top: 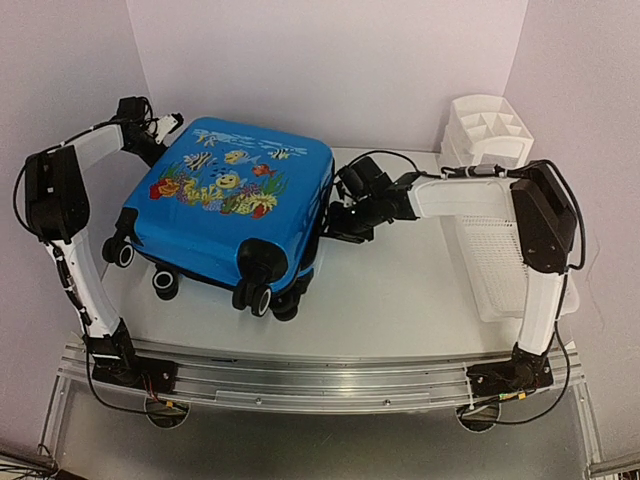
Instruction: Open, take out, and arrange the luggage
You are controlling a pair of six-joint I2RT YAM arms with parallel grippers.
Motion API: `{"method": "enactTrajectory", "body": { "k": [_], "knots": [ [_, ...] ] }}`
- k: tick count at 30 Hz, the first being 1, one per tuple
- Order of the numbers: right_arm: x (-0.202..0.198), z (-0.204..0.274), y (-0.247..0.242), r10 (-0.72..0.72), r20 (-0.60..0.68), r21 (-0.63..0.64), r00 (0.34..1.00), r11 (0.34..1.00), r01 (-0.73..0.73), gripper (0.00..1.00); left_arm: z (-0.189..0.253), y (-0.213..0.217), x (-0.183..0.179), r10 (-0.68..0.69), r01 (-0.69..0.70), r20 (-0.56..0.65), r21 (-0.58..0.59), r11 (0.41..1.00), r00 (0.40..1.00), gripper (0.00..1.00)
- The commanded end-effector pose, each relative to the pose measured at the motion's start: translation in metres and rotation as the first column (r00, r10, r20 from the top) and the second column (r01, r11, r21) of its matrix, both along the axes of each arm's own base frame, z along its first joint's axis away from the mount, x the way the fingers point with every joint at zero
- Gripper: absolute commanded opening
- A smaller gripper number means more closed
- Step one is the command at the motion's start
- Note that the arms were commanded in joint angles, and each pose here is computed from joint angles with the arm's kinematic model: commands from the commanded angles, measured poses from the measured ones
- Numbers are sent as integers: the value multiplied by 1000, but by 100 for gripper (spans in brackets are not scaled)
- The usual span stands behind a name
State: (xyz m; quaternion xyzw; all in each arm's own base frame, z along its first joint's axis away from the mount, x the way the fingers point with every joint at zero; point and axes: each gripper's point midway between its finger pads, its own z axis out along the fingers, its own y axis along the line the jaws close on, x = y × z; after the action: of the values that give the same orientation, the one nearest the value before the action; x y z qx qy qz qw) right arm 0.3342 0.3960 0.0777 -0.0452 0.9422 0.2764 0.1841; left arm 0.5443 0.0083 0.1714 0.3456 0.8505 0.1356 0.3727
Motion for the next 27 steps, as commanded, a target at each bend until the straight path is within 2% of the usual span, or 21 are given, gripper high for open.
{"method": "enactTrajectory", "body": {
  "k": [1,5,8,9,11,12,14,17,20,24,27],
  "knots": [
    [-23,114,77,144,214,329,966,921,-210,39,38,-93,-6,-140,143,29,-208,968,990,69],
    [-5,108,44,63,148,306,987,946,-106,40,97,-61,-1,-63,87,125,-202,976,990,79],
    [3,107,21,46,138,225,989,971,-76,44,145,-58,-16,-95,128,180,-180,975,979,84],
    [3,108,16,55,140,198,989,977,-82,46,159,-63,-28,-132,166,192,-173,971,973,85],
    [2,110,10,78,144,171,986,980,-103,57,177,-88,-64,-267,298,187,-161,941,945,88],
    [3,111,8,83,144,170,986,980,-107,62,180,-104,-87,-349,373,173,-138,917,921,89],
    [5,114,2,80,142,171,987,980,-104,66,179,-133,-137,-532,541,123,-60,839,838,89],
    [9,117,-5,74,149,171,986,980,-99,66,164,-166,-228,-770,770,-4,15,638,638,89],
    [9,115,-2,90,139,176,986,978,-114,66,146,-186,-302,-914,921,-118,78,381,388,90],
    [8,108,2,97,113,180,989,977,-116,67,125,-215,-375,-976,982,-206,185,35,74,91],
    [10,103,-1,88,114,164,990,981,-106,67,114,-235,-404,-962,941,-245,277,-191,-123,92]
  ]
}}
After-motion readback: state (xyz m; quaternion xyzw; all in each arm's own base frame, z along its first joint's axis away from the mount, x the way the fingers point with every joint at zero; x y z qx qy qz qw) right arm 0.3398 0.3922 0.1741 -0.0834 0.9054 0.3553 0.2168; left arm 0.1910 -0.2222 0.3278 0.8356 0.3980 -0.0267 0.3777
